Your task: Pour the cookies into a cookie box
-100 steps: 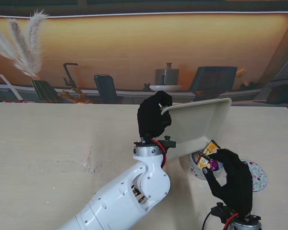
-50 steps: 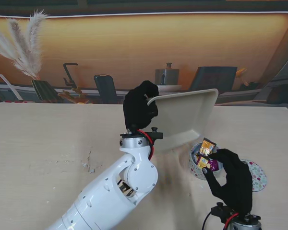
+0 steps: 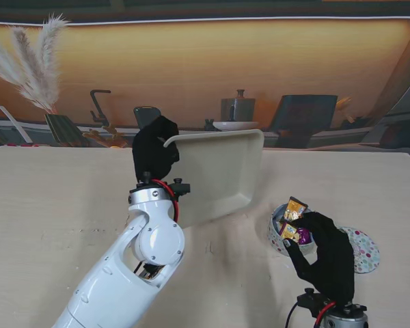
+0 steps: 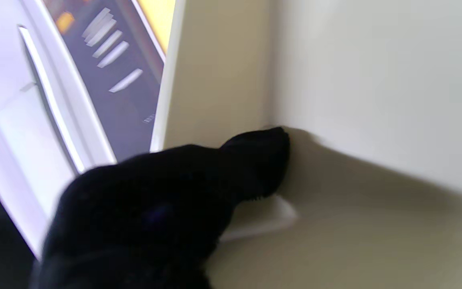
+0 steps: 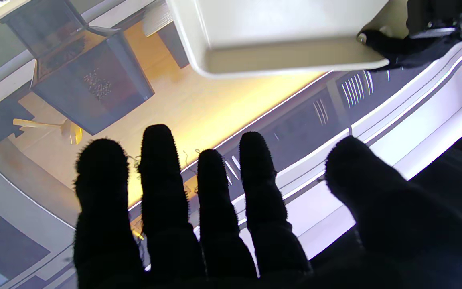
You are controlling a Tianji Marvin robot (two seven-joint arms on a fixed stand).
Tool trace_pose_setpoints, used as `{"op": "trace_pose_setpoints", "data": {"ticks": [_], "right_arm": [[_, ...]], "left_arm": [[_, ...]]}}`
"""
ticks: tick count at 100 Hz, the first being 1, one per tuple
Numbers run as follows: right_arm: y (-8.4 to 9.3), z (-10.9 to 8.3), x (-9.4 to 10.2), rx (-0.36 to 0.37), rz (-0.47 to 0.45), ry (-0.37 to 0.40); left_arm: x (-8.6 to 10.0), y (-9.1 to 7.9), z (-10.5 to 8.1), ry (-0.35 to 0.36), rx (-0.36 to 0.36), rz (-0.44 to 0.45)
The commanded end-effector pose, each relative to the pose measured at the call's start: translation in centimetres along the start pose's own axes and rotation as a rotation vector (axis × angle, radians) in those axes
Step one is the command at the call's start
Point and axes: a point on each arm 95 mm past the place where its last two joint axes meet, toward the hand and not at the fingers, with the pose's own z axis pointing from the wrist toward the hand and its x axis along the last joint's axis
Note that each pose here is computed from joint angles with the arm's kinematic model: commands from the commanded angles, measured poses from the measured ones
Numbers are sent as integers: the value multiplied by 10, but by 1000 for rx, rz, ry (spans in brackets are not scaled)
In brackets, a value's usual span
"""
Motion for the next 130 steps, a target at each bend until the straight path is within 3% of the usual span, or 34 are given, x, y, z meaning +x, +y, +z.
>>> {"op": "trace_pose_setpoints", "data": {"ticks": [1, 27, 48, 78, 108, 130], "right_arm": [[-3, 2, 2, 16, 7, 0], [-10, 7, 2, 42, 16, 5], [-16, 12, 3, 65, 25, 6], [-20, 14, 3, 87, 26, 7], [-21, 14, 2, 93, 18, 3], [-22, 14, 2, 100, 14, 1]], "left_arm": [[-12, -6, -2, -44, -6, 18], [-67, -27, -2, -233, -3, 85], [-100, -41, -2, -383, -52, 121], [-128, -48, 0, -513, -112, 145], [-161, -40, 0, -623, -165, 159], [-187, -41, 0, -690, -255, 205]]}}
